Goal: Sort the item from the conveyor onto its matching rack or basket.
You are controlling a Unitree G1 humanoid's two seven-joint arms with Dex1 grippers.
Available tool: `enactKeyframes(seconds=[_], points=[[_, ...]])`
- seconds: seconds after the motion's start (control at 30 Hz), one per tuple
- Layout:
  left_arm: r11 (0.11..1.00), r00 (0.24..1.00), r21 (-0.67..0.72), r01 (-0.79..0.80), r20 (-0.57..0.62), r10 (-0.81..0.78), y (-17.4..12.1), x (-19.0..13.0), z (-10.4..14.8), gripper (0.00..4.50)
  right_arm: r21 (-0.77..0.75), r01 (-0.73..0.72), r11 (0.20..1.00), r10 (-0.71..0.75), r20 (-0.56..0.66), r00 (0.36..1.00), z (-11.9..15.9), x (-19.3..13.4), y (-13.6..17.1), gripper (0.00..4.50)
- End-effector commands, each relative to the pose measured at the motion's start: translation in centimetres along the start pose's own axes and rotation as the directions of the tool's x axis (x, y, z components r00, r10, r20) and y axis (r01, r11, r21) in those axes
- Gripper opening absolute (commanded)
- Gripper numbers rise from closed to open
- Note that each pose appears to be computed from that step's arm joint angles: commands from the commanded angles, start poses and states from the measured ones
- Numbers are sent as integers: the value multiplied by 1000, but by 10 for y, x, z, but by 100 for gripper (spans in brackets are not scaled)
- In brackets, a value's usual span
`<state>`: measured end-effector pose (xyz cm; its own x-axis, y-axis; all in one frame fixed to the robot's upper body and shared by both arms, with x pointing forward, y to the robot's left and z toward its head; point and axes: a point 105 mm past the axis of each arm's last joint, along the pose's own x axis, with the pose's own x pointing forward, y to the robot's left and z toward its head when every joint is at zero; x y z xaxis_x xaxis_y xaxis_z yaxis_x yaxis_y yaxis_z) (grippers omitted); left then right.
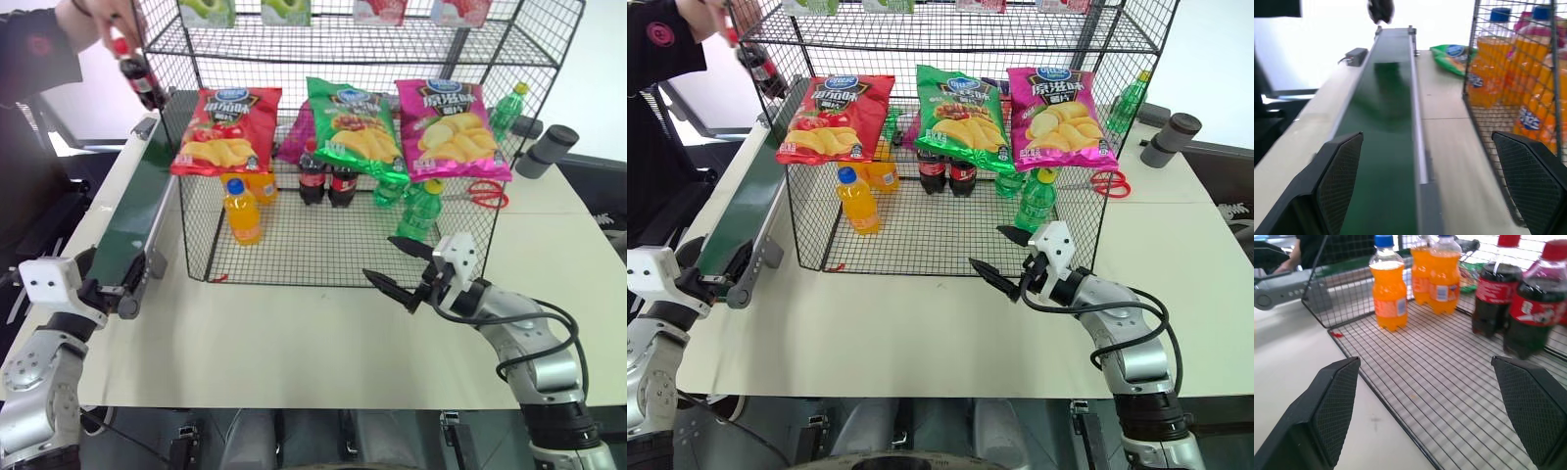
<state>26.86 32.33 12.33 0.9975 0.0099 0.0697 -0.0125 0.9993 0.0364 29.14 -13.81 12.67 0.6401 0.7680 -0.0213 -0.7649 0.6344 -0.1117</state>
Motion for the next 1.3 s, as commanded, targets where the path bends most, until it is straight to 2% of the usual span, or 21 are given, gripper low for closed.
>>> enactKeyframes(seconds=[0.03, 0.53, 0.8, 0.93, 1.17, 1.3], points=[[998, 997, 11, -59, 44, 58, 9, 2, 8, 450, -32, -11, 999, 13, 46, 999, 11, 6, 5, 446], [994, 993, -50, -100, 56, 103, 3, 23, 4, 450, -51, -54, 997, 58, 84, 995, 17, 28, 10, 446], [977, 976, -38, -211, 46, 213, 21, 20, 5, 450, -41, -125, 991, 128, 99, 987, 16, 35, 25, 446], [938, 939, 29, -345, 0, 345, 39, 14, 1, 450, -32, -141, 989, 144, 110, 983, 18, 42, 31, 446], [980, 980, 13, -198, 27, 198, 21, 16, 8, 450, -20, -148, 989, 149, 132, 980, 24, 52, 33, 446], [975, 976, 41, -217, 32, 216, 22, 18, 5, 450, -19, -147, 989, 149, 135, 980, 24, 55, 34, 446]])
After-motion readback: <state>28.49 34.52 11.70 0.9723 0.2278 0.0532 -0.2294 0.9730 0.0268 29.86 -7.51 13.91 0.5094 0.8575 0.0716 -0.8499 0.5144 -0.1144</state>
